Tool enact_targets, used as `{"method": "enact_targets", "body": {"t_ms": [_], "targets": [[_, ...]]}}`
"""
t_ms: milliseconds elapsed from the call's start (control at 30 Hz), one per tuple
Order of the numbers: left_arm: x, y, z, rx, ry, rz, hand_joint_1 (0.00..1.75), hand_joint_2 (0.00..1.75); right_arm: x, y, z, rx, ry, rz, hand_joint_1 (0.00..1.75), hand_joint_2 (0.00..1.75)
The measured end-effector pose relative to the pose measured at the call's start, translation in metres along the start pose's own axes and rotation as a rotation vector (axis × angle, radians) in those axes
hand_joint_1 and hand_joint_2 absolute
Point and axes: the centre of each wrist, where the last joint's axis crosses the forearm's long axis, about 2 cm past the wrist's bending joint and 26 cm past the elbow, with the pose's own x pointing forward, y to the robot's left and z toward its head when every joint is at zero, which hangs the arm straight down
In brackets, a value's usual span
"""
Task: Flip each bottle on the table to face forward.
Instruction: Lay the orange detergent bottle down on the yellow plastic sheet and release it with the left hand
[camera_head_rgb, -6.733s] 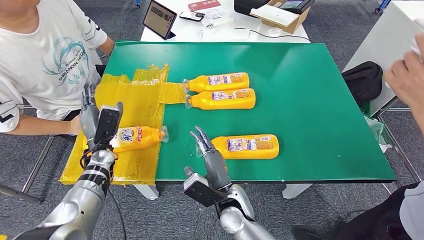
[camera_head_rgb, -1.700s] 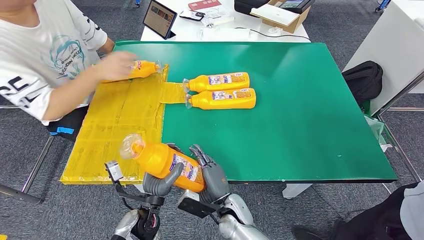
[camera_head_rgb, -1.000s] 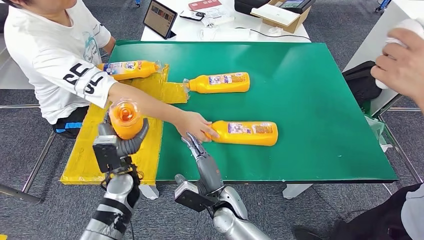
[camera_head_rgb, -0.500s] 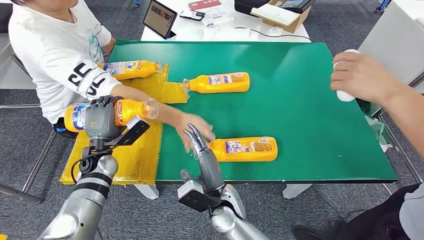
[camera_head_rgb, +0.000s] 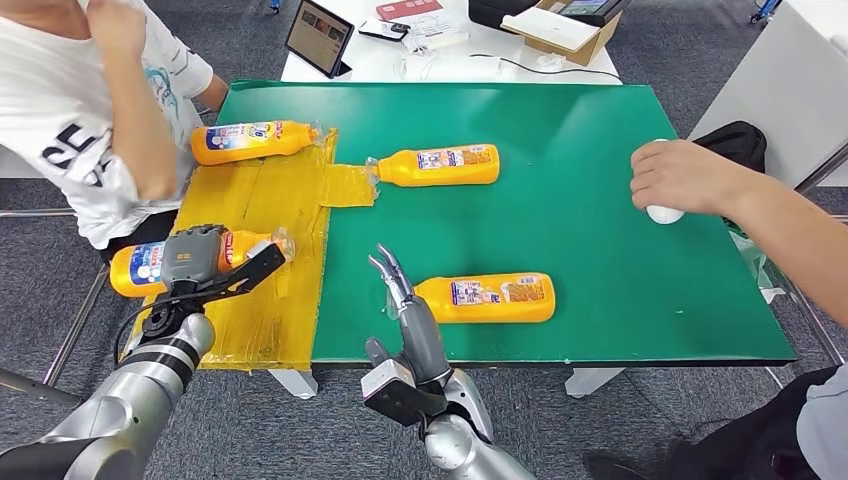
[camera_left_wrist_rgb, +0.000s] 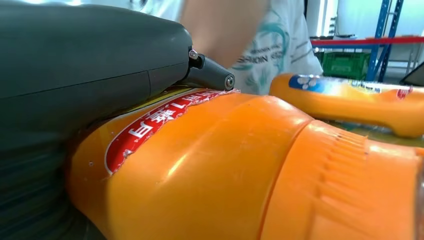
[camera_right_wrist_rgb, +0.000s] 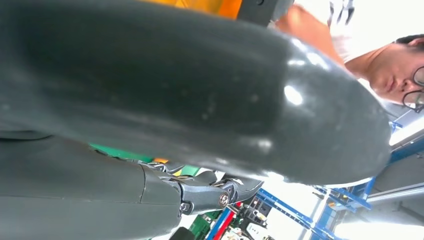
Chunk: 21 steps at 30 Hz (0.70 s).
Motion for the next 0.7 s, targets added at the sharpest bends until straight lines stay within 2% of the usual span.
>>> {"method": "enact_targets", "body": {"t_ms": [167, 200, 233, 300, 333, 367, 500, 700], "targets": [[-0.006, -0.003, 0.0, -0.12, 0.031, -0.006, 1.75, 1.75, 0.0, -0.002, 0.0, -0.024, 0.023, -0.016, 0.0, 0.0], [-0.006, -0.004, 0.001, -0.149, 0.04, 0.002, 1.62, 1.75, -0.001, -0.003, 0.0, -0.036, 0.036, -0.02, 0.0, 0.0], [-0.006, -0.005, 0.001, -0.174, 0.046, 0.006, 1.3, 1.75, -0.001, -0.003, 0.001, -0.044, 0.046, -0.022, 0.0, 0.0], [-0.004, -0.006, 0.0, -0.223, 0.049, 0.015, 0.48, 1.75, -0.002, -0.004, 0.002, -0.038, 0.051, -0.016, 0.0, 0.0], [-0.004, -0.005, -0.002, -0.254, 0.051, 0.026, 0.19, 1.75, -0.002, -0.004, 0.002, -0.028, 0.048, -0.014, 0.0, 0.0], [-0.004, -0.004, -0.004, -0.286, 0.054, 0.042, 0.1, 1.75, -0.002, -0.004, 0.002, -0.018, 0.044, -0.013, 0.0, 0.0], [-0.003, 0.0, -0.009, -0.366, 0.054, 0.087, 0.1, 1.75, -0.001, -0.004, 0.004, 0.003, 0.042, -0.013, 0.0, 0.0], [-0.003, 0.0, -0.011, -0.381, 0.052, 0.095, 0.07, 1.75, -0.001, -0.004, 0.006, 0.006, 0.044, -0.012, 0.0, 0.0]]}}
